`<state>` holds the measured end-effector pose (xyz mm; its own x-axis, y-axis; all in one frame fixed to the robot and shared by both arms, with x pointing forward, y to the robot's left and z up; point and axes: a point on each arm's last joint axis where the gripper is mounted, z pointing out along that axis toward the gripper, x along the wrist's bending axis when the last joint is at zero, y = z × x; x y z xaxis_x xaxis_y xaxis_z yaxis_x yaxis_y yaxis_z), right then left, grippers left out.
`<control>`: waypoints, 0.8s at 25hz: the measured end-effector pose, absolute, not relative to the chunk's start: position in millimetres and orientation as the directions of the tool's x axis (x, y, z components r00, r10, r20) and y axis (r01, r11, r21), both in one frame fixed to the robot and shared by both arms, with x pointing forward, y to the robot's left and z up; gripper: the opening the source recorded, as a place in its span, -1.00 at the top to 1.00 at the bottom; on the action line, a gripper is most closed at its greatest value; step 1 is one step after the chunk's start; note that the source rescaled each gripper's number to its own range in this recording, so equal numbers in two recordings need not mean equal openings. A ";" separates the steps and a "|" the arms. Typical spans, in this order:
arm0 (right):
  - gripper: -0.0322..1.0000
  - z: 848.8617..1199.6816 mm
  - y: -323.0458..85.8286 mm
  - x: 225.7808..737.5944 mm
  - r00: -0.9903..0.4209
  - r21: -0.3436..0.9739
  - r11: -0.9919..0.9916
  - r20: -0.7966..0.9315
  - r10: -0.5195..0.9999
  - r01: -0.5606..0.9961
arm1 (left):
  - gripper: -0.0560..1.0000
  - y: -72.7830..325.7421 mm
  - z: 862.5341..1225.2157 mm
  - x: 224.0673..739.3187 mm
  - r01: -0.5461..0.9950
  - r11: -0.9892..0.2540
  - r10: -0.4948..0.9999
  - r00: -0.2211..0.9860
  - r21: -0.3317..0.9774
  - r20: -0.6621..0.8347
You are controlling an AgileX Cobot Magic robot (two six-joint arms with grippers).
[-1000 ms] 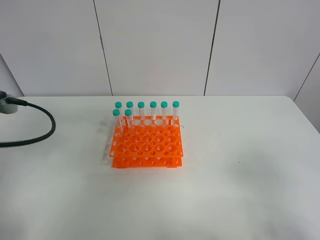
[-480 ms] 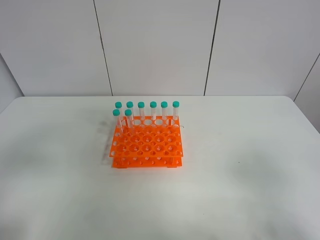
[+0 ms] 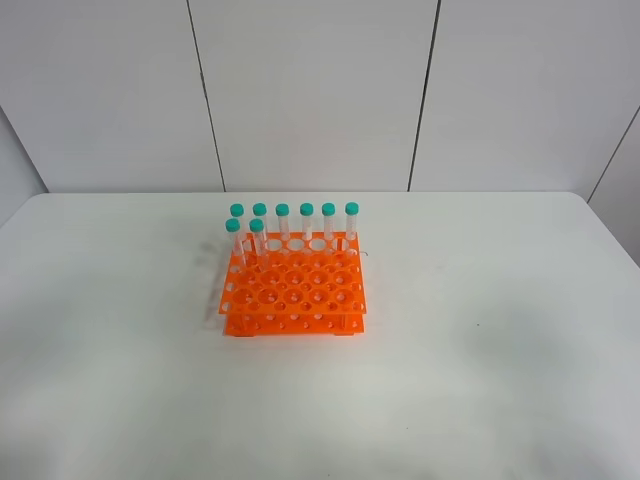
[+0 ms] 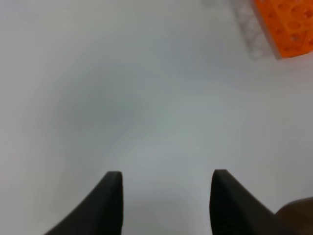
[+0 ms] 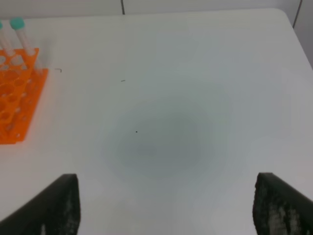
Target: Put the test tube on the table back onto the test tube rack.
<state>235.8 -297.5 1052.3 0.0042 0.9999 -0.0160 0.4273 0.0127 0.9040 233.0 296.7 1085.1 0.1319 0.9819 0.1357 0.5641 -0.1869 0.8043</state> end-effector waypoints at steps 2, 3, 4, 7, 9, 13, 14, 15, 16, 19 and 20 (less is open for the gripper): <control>-0.82 1052.3 -297.5 235.8 0.004 0.904 0.013 -0.016 1.000 0.427 | -0.05 296.7 1085.1 232.8 0.563 -0.187 0.982 0.132 0.805 0.136; -0.82 1052.3 -297.5 235.8 0.004 0.904 0.013 -0.016 1.000 0.427 | -0.05 296.3 1085.1 232.7 0.562 -0.185 0.982 0.134 0.806 0.132; -0.82 1052.3 -297.5 235.8 0.004 0.904 0.013 -0.016 1.000 0.427 | -0.05 295.4 1085.1 232.6 0.561 -0.182 0.982 0.140 0.808 0.124; -0.82 1052.3 -297.5 235.8 0.004 0.904 0.013 -0.016 1.000 0.427 | -0.05 292.2 1088.9 234.9 0.518 -0.164 0.983 0.154 0.840 0.097; -0.82 1052.3 -297.5 235.8 0.004 0.904 0.013 -0.016 1.000 0.427 | -0.05 291.7 1095.9 239.0 0.441 -0.152 0.985 0.143 0.885 0.098; -0.82 1052.3 -297.5 235.8 0.004 0.904 0.013 -0.016 1.000 0.427 | -0.05 290.3 1089.3 237.7 0.382 -0.135 0.986 0.144 0.914 0.085; -0.82 1052.3 -297.5 235.8 0.004 0.904 0.013 -0.016 1.000 0.427 | -0.05 289.7 1083.8 234.9 0.373 -0.132 0.986 0.146 0.918 0.082; -0.82 1052.3 -297.5 235.8 0.004 0.904 0.013 -0.016 1.000 0.427 | -0.05 289.4 1079.4 232.6 0.358 -0.129 0.986 0.146 0.925 0.081; -0.82 1052.3 -297.5 235.8 0.004 0.904 0.013 -0.016 1.000 0.427 | -0.05 289.3 1073.9 231.0 0.346 -0.127 0.986 0.145 0.930 0.081; -0.82 1052.3 -297.5 235.8 0.004 0.904 0.013 -0.016 1.000 0.427 | -0.05 289.1 1065.0 232.6 0.351 -0.126 0.986 0.148 0.928 0.078; -0.82 1052.3 -297.5 235.8 0.004 0.904 0.013 -0.016 1.000 0.427 | -0.05 288.9 1064.5 232.7 0.351 -0.131 0.985 0.152 0.927 0.082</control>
